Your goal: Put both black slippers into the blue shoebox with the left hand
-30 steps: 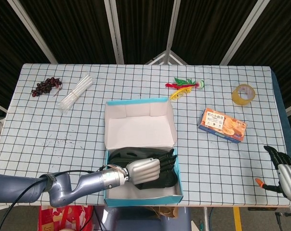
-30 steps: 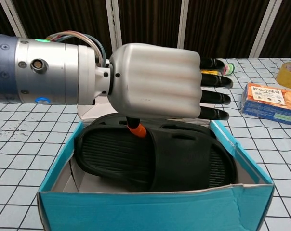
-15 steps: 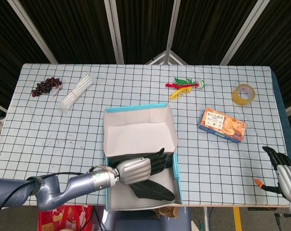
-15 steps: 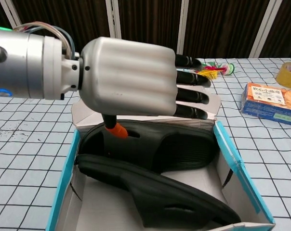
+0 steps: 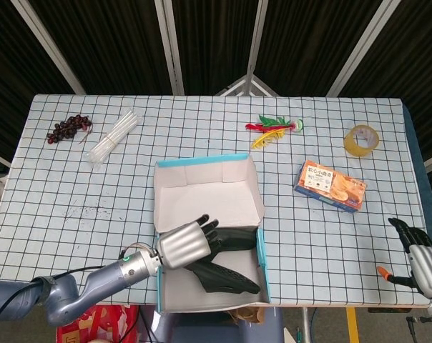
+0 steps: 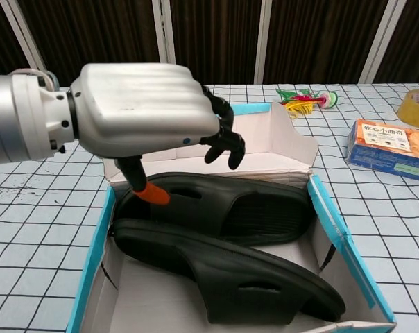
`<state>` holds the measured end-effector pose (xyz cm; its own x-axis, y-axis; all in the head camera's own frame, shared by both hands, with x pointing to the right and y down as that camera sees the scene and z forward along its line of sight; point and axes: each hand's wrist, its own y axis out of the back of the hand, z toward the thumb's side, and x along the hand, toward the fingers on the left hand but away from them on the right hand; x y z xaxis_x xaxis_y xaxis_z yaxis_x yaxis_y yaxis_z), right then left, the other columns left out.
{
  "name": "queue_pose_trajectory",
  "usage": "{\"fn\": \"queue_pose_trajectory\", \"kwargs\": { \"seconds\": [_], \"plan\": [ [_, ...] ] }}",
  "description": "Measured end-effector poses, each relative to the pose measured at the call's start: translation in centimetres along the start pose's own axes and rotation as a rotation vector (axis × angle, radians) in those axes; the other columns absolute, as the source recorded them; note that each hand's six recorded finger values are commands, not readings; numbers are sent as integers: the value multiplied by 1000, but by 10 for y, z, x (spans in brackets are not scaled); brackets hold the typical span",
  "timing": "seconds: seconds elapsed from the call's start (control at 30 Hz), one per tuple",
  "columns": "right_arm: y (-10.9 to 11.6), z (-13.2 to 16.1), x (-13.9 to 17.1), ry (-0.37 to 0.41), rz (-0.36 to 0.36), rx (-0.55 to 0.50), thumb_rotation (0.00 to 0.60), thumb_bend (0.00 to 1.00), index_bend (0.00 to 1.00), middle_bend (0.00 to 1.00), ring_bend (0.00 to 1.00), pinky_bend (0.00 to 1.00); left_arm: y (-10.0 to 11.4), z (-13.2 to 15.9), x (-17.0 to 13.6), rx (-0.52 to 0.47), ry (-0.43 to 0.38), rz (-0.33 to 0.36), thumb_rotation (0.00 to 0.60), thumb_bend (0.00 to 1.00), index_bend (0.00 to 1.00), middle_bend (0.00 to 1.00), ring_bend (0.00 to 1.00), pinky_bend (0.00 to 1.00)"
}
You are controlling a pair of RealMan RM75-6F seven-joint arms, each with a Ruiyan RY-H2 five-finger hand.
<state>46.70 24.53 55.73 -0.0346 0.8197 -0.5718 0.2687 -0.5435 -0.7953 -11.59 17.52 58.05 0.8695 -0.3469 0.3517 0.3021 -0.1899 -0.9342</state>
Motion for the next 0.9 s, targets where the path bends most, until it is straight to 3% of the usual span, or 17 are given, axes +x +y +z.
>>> {"fn": "queue_pose_trajectory", "kwargs": {
  "seconds": [0.27, 0.47, 0.57, 0.7, 0.9],
  "plan": [
    [1, -1, 0, -4, -1, 2, 600, 221, 71, 104, 136, 87, -13, -8, -16, -297, 101, 24, 600, 122, 318, 384, 223, 306],
    [1, -1, 0, -4, -2, -2, 600, 221, 72, 104, 136, 87, 0, -37, -39, -460, 252, 143, 600, 122, 300, 332, 190, 253],
    [1, 0, 0, -1, 0, -1, 600, 221, 72, 104, 136, 87, 6, -53, -59, -480, 328, 204, 600, 122, 295, 312, 165, 209],
    [0, 2, 1, 5, 0, 6, 600, 221, 72, 104, 136, 87, 3, -74, -111, -465, 483, 262, 600, 122, 310, 275, 139, 182],
    [-2, 9, 3, 25, 1, 22, 600, 221, 72, 104, 136, 87, -18, -84, -202, -327, 793, 221, 600, 122, 313, 283, 139, 175]
  ]
}}
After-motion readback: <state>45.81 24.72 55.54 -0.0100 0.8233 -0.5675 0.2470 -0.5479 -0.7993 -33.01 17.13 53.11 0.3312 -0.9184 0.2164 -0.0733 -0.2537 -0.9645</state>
